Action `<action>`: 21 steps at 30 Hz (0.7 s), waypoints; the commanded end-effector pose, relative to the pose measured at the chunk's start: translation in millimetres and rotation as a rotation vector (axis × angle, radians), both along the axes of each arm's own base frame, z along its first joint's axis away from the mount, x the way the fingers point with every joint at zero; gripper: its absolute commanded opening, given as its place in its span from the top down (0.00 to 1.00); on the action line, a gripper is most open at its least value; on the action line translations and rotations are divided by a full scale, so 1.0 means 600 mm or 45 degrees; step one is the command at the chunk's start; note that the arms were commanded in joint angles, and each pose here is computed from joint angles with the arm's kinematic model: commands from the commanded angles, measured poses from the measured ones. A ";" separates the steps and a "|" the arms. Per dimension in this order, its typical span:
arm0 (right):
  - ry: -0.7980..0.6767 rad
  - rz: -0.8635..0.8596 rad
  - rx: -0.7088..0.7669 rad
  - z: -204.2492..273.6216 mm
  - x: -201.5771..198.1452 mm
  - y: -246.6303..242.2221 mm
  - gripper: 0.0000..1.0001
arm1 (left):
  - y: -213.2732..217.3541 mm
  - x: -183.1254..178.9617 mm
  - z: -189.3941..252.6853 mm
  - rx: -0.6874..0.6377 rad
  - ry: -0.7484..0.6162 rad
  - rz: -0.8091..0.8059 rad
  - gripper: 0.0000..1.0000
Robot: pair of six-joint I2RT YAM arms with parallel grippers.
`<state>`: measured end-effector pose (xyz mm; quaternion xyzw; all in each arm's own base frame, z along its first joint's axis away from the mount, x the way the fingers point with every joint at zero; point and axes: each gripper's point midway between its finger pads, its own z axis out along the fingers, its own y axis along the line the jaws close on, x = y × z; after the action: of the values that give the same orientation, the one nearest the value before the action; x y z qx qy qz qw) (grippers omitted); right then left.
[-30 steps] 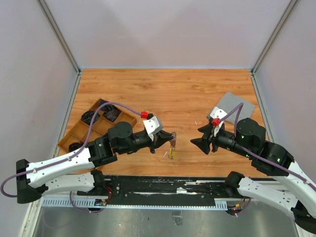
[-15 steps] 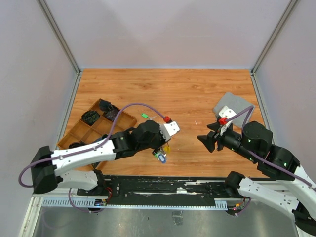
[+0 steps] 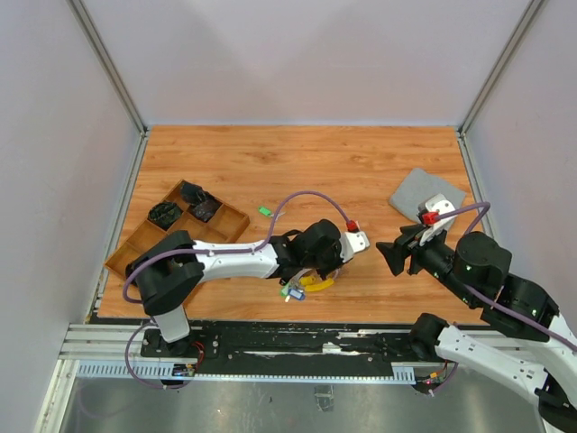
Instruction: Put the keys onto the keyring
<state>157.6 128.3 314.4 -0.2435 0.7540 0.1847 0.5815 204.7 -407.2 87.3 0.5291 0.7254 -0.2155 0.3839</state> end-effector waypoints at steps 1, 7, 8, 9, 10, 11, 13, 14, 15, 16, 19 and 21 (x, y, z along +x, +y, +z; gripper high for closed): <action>0.062 -0.205 -0.002 -0.029 0.010 -0.041 0.36 | -0.064 -0.008 0.036 -0.196 0.058 -0.078 0.80; 0.092 -0.332 -0.009 -0.050 0.019 -0.062 0.36 | -0.059 -0.030 0.060 -0.289 0.114 -0.101 0.66; 0.110 -0.348 -0.011 -0.055 0.020 -0.062 0.36 | -0.051 -0.032 0.067 -0.304 0.113 -0.090 0.65; 0.128 -0.357 -0.024 -0.061 0.021 -0.061 0.37 | -0.042 -0.032 0.077 -0.326 0.112 -0.075 0.64; 0.153 -0.361 -0.038 -0.069 0.022 -0.058 0.37 | -0.031 -0.029 0.085 -0.346 0.115 -0.051 0.63; 0.186 -0.362 -0.057 -0.079 0.022 -0.052 0.37 | -0.018 -0.026 0.094 -0.367 0.115 -0.020 0.63; 0.268 -0.346 -0.109 -0.105 0.023 -0.036 0.39 | 0.012 -0.010 0.102 -0.404 0.131 0.067 0.63; 0.322 -0.316 -0.137 -0.122 0.020 -0.023 0.40 | 0.029 -0.003 0.111 -0.432 0.134 0.109 0.63; 0.373 -0.293 -0.162 -0.137 0.019 -0.011 0.41 | 0.044 0.003 0.110 -0.441 0.141 0.150 0.63; 0.428 -0.280 -0.187 -0.155 0.018 0.000 0.44 | 0.060 0.008 0.106 -0.443 0.141 0.189 0.63; 0.639 -0.221 -0.221 -0.215 0.010 0.028 0.51 | 0.099 0.013 0.098 -0.451 0.149 0.275 0.62; 0.815 -0.152 -0.156 -0.254 -0.001 0.050 0.53 | 0.119 0.011 0.088 -0.455 0.176 0.312 0.61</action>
<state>177.2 140.1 210.5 -0.1818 0.8795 0.1041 0.4273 211.2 -354.2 146.6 0.3854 0.7408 -0.3236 0.4450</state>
